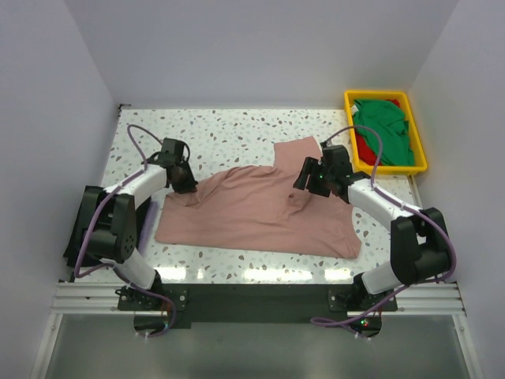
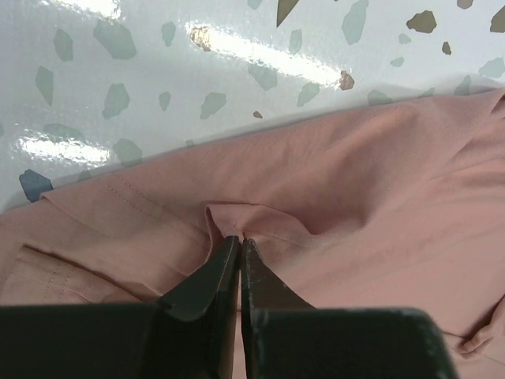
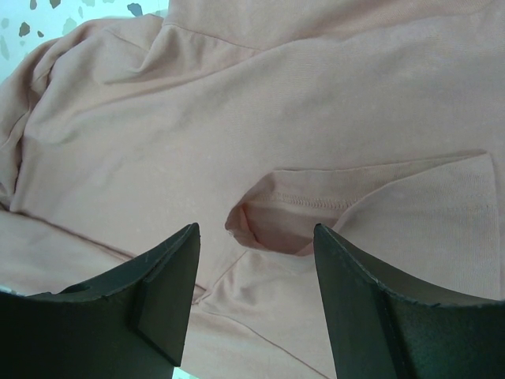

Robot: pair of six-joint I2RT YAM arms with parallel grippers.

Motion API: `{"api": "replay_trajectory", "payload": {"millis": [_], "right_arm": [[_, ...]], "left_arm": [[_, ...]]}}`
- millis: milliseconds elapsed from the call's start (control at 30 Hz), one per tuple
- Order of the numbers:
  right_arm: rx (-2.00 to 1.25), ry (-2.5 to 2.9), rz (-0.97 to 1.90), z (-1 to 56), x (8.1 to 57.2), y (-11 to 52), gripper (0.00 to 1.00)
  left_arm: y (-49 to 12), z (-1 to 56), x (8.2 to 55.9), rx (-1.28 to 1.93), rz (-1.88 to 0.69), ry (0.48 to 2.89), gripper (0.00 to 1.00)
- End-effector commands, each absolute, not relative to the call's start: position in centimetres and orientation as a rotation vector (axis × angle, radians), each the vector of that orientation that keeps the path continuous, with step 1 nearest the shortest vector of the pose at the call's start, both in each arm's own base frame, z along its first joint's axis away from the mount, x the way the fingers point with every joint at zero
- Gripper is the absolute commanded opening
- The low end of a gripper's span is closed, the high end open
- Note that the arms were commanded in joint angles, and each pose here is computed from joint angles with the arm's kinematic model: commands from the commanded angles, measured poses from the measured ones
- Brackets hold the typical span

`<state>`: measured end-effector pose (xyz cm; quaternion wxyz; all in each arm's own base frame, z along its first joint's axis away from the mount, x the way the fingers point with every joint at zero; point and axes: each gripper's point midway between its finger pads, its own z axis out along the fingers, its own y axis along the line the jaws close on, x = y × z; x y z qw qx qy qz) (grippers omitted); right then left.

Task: Fold and stack the t-shirts
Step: Fold the tshirt

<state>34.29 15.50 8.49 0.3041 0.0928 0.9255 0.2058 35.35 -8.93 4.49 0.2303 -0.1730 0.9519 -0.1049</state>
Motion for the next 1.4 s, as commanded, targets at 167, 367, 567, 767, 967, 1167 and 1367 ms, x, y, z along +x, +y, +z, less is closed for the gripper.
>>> {"api": "replay_trajectory", "payload": {"millis": [167, 367, 567, 767, 967, 1167, 1367], "right_arm": [[0.228, 2.42, 0.584, 9.0, 34.8, 15.9, 0.63], [0.228, 2.423, 0.591, 8.9, 34.8, 16.1, 0.63], [0.23, 2.428, 0.591, 8.6, 34.9, 16.0, 0.63], [0.234, 2.436, 0.593, 8.3, 34.9, 16.1, 0.62], [0.233, 2.441, 0.595, 8.1, 34.9, 16.1, 0.62], [0.233, 2.439, 0.589, 8.2, 34.9, 16.1, 0.62], [0.233, 2.442, 0.59, 8.1, 34.8, 16.1, 0.62]], "left_arm": [[-9.6, 6.8, 35.0, -0.442, -0.377, 2.551, 0.0], [-10.2, 9.1, 33.9, -0.402, -0.451, 2.489, 0.0], [-10.9, 8.2, 31.7, -0.366, -0.518, 2.513, 0.0], [-11.8, 5.9, 28.9, -0.359, -0.577, 2.577, 0.07], [-11.7, 6.9, 29.0, -0.373, -0.588, 2.531, 0.37], [-11.4, 8.8, 30.3, -0.43, -0.572, 2.455, 0.4], [-9.6, 8.3, 31.1, -0.509, -0.425, 2.473, 0.34]]}}
